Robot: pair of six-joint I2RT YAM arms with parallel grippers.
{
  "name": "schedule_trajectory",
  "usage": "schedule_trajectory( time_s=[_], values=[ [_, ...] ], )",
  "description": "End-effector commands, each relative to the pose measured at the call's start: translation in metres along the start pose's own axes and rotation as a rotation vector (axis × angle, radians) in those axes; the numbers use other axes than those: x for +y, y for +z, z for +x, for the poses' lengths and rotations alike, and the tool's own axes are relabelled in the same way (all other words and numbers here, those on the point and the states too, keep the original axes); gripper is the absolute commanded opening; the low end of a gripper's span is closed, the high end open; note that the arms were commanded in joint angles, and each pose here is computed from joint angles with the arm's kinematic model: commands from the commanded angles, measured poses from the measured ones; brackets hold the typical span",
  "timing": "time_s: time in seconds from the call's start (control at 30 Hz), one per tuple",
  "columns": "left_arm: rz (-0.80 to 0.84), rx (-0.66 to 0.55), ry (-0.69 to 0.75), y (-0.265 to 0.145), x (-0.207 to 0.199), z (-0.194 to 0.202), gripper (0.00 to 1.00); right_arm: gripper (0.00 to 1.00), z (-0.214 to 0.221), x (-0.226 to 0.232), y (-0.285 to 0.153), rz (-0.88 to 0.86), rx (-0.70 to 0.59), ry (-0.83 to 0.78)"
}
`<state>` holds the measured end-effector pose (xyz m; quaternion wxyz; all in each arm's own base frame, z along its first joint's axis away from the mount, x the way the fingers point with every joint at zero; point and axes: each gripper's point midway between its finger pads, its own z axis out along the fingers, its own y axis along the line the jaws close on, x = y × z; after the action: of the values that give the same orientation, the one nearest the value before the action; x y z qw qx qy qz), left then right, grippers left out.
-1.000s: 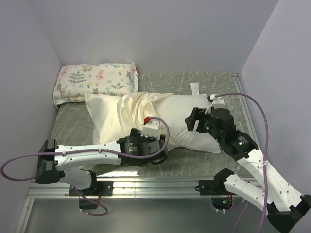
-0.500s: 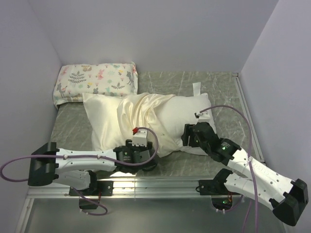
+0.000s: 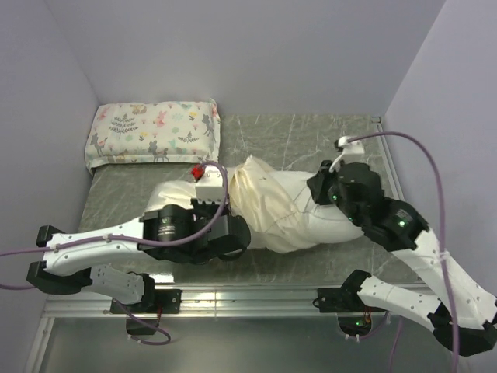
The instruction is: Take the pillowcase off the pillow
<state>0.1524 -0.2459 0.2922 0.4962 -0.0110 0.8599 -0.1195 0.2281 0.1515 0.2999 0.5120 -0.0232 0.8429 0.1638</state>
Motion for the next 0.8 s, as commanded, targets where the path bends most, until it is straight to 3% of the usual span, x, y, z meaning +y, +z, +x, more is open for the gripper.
schedule_trajectory(
  time_s=[0.0,0.1,0.13,0.17,0.2,0.23,0.33,0.43,0.5,0.6,0.67,0.7,0.77],
  values=[
    [-0.011,-0.134,0.099,-0.025,-0.002,-0.061,0.0,0.18,-0.059,0.012,-0.044,-0.092,-0.133,-0.016],
    [-0.038,-0.199,0.087,-0.025,0.0,-0.107,0.01,0.2,-0.086,0.024,-0.046,-0.101,-0.165,-0.003],
    [-0.021,-0.248,-0.042,-0.015,-0.001,-0.139,0.02,0.21,-0.087,0.026,-0.04,-0.103,-0.164,-0.002],
    [0.043,-0.182,0.009,0.003,-0.009,-0.124,0.04,0.23,-0.083,0.034,-0.033,-0.143,-0.139,-0.008],
    [0.113,-0.175,0.059,0.012,-0.013,-0.129,0.11,0.24,-0.075,0.037,-0.013,-0.145,-0.101,-0.01],
    [0.137,-0.223,-0.028,0.025,-0.004,-0.154,0.14,0.24,-0.068,0.037,0.0,-0.148,-0.075,-0.005],
    [0.115,-0.133,0.002,0.081,0.008,-0.129,0.18,0.21,-0.024,0.027,0.058,-0.152,0.046,0.034],
    [0.075,-0.006,0.039,0.139,0.024,-0.083,0.13,0.19,0.014,0.012,0.106,-0.104,0.113,0.046],
    [0.055,0.033,0.032,0.169,0.037,-0.06,0.13,0.24,0.021,0.005,0.122,-0.062,0.118,0.045],
    [0.025,0.049,-0.011,0.2,0.06,-0.058,0.13,0.36,0.004,0.0,0.121,-0.018,0.077,0.034],
    [0.041,0.029,-0.019,0.203,0.058,-0.073,0.25,0.48,-0.01,-0.002,0.115,0.001,0.049,0.025],
    [0.04,0.03,-0.014,0.202,0.057,-0.077,0.4,0.52,-0.017,-0.003,0.109,0.012,0.038,0.019],
    [0.07,-0.007,-0.022,0.193,0.047,-0.1,0.58,0.61,-0.021,-0.01,0.1,0.046,0.019,0.019]
  ],
)
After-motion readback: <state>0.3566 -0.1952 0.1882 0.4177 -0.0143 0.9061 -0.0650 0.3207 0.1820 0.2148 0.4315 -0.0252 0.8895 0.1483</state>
